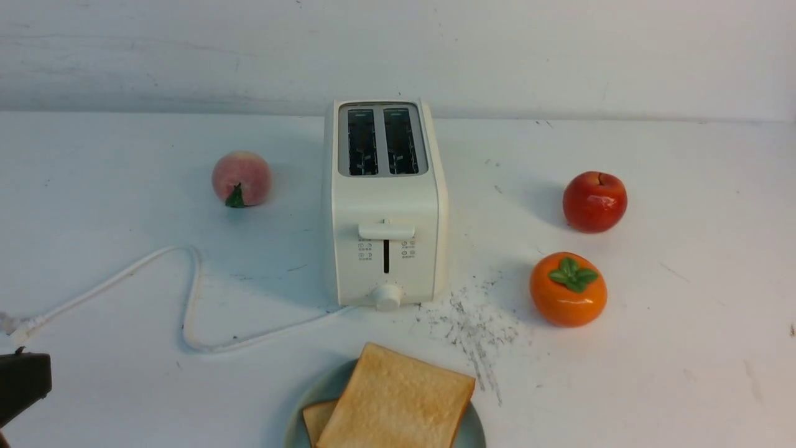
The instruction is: Take toasted bread from bread machine on white table place on plate.
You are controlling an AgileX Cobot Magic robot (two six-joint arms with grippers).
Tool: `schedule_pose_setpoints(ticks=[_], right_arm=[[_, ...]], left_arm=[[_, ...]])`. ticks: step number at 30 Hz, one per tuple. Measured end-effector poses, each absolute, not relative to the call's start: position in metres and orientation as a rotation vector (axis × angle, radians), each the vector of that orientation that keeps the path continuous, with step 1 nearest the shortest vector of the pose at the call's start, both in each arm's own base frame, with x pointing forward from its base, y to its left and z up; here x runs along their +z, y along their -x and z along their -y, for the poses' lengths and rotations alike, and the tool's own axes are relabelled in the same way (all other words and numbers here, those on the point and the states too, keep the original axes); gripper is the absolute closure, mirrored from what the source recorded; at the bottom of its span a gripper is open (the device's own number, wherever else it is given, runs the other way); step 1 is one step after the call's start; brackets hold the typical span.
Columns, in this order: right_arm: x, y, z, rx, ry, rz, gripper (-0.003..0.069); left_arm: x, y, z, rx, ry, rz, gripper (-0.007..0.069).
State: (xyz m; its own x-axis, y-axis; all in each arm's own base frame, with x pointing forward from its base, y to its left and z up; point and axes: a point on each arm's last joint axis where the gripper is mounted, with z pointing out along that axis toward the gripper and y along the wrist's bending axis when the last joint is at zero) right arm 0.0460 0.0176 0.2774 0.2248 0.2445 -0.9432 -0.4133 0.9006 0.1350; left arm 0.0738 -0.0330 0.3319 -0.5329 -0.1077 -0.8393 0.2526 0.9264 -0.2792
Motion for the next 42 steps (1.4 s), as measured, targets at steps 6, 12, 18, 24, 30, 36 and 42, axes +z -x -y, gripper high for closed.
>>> schedule_pose_setpoints(ticks=[6, 12, 18, 24, 30, 36, 42], right_arm=[[0.275, -0.036, -0.008, 0.446, 0.072, -1.017, 0.066], [0.279, -0.034, -0.005, 0.444, 0.051, -0.958, 0.0657], [0.278, -0.034, -0.005, 0.443, 0.05, -0.957, 0.0655], [0.278, -0.034, -0.005, 0.444, 0.049, -0.957, 0.0649], [0.278, -0.034, -0.005, 0.444, 0.049, -0.957, 0.0643], [0.278, -0.034, -0.005, 0.445, 0.049, -0.957, 0.0636], [0.278, -0.034, -0.005, 0.446, 0.047, -0.957, 0.0635]], left_arm=[[0.334, -0.075, 0.034, -0.466, -0.103, -2.055, 0.0625], [0.335, -0.075, 0.034, -0.476, -0.102, -2.048, 0.0622], [0.335, -0.075, 0.034, -0.476, -0.102, -2.048, 0.0615], [0.335, -0.075, 0.034, -0.475, -0.102, -2.048, 0.0607], [0.333, -0.075, 0.034, -0.471, -0.102, -2.061, 0.0603], [0.312, -0.069, 0.028, -0.462, -0.066, -2.017, 0.0596], [0.259, -0.058, 0.011, -0.407, 0.15, -1.816, 0.0589]])
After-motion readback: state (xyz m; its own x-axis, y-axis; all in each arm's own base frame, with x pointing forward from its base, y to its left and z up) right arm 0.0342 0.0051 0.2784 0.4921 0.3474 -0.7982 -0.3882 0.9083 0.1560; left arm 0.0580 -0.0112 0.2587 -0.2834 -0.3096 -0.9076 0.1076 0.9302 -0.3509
